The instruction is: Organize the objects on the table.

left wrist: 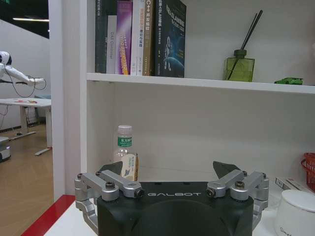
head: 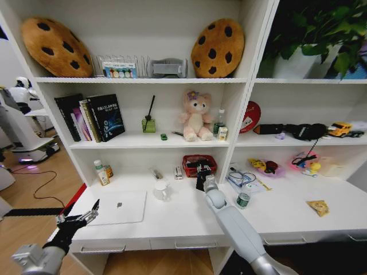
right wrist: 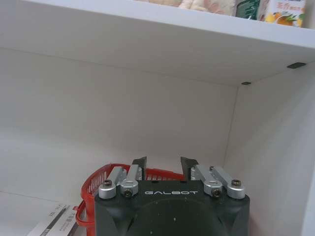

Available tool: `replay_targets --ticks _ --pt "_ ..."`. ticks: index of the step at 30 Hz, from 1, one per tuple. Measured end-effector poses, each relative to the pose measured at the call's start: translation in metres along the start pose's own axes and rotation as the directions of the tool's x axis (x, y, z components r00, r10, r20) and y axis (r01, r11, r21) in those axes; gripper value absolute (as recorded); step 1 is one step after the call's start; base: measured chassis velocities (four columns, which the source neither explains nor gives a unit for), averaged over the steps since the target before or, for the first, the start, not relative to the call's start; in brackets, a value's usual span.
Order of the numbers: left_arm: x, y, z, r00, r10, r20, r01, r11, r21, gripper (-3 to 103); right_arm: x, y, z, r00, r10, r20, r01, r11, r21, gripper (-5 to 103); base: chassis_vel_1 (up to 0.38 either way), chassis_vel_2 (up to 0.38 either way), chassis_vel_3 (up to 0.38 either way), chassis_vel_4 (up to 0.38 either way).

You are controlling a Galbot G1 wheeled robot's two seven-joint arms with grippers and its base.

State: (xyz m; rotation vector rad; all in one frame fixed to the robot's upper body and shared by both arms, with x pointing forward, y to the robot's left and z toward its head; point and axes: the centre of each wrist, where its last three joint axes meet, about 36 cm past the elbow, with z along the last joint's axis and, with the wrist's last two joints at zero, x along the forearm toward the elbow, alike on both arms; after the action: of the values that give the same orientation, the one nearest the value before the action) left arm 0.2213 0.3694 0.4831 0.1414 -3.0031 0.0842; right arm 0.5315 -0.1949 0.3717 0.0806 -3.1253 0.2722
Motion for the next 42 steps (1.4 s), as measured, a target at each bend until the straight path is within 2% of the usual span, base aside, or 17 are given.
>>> replay_targets --ticks 3,7,9,10,11,12,14,15,17,18,20,22,27,31,35,39,42 --pt "0.0 0.0 0.0 1.0 0.0 0.0 0.0 1.0 0.0 100 0.022 -0.007 -0.008 1.0 0.027 0.007 -0.027 1.0 -0.006 57 0.0 0.0 0.0 0.0" --pt "0.0 0.0 0.0 1.0 0.0 0.0 0.0 1.0 0.0 100 0.059 -0.024 -0.035 0.999 0.039 -0.007 -0.039 0.998 -0.043 68 0.0 0.0 0.0 0.0" --pt "0.0 0.0 0.0 1.0 0.0 0.0 0.0 1.0 0.0 100 0.102 -0.038 -0.059 0.995 0.041 -0.094 -0.052 0.992 -0.113 79 0.0 0.0 0.0 0.0" --pt "0.0 0.0 0.0 1.0 0.0 0.0 0.0 1.0 0.0 100 0.123 -0.038 -0.066 0.988 0.033 -0.151 -0.057 0.986 -0.156 79 0.0 0.0 0.0 0.0" --pt "0.0 0.0 0.0 1.0 0.0 0.0 0.0 1.0 0.0 100 0.123 -0.038 -0.066 0.988 0.033 -0.151 -0.057 0.986 -0.156 79 0.0 0.0 0.0 0.0" --pt "0.0 0.0 0.0 1.0 0.0 0.0 0.0 1.0 0.0 100 0.152 -0.037 -0.074 0.971 0.017 -0.24 -0.07 0.974 -0.214 89 0.0 0.0 0.0 0.0" --pt "0.0 0.0 0.0 1.0 0.0 0.0 0.0 1.0 0.0 100 0.179 -0.036 -0.075 0.93 -0.006 -0.367 -0.1 0.958 -0.269 94 0.0 0.0 0.0 0.0" --pt "0.0 0.0 0.0 1.0 0.0 0.0 0.0 1.0 0.0 100 0.179 -0.036 -0.075 0.93 -0.006 -0.367 -0.1 0.958 -0.269 94 0.0 0.0 0.0 0.0" --pt "0.0 0.0 0.0 1.0 0.0 0.0 0.0 1.0 0.0 100 0.185 -0.035 -0.071 0.885 0.001 -0.466 -0.155 0.943 -0.293 99 0.0 0.0 0.0 0.0" --pt "0.0 0.0 0.0 1.0 0.0 0.0 0.0 1.0 0.0 100 0.185 -0.035 -0.071 0.885 0.001 -0.466 -0.155 0.943 -0.293 99 0.0 0.0 0.0 0.0" --pt "0.0 0.0 0.0 1.0 0.0 0.0 0.0 1.0 0.0 100 0.175 -0.036 -0.078 0.849 0.011 -0.529 -0.202 0.931 -0.304 100 0.0 0.0 0.0 0.0" --pt "0.0 0.0 0.0 1.0 0.0 0.0 0.0 1.0 0.0 100 0.171 -0.037 -0.082 0.835 0.006 -0.551 -0.21 0.928 -0.308 103 0.0 0.0 0.0 0.0" --pt "0.0 0.0 0.0 1.0 0.0 0.0 0.0 1.0 0.0 100 0.158 -0.044 -0.079 0.812 0.014 -0.584 -0.219 0.934 -0.282 90 0.0 0.0 0.0 0.0" --pt "0.0 0.0 0.0 1.0 0.0 0.0 0.0 1.0 0.0 100 0.149 -0.05 -0.066 0.801 0.014 -0.599 -0.21 0.943 -0.258 74 0.0 0.0 0.0 0.0" --pt "0.0 0.0 0.0 1.0 0.0 0.0 0.0 1.0 0.0 100 0.142 -0.057 -0.047 0.783 -0.014 -0.621 -0.168 0.958 -0.233 53 0.0 0.0 0.0 0.0" --pt "0.0 0.0 0.0 1.0 0.0 0.0 0.0 1.0 0.0 100 0.139 -0.06 -0.046 0.773 -0.052 -0.632 -0.129 0.963 -0.237 47 0.0 0.0 0.0 0.0" --pt "0.0 0.0 0.0 1.0 0.0 0.0 0.0 1.0 0.0 100 0.136 -0.062 -0.048 0.769 -0.091 -0.633 -0.087 0.966 -0.244 35 0.0 0.0 0.0 0.0"
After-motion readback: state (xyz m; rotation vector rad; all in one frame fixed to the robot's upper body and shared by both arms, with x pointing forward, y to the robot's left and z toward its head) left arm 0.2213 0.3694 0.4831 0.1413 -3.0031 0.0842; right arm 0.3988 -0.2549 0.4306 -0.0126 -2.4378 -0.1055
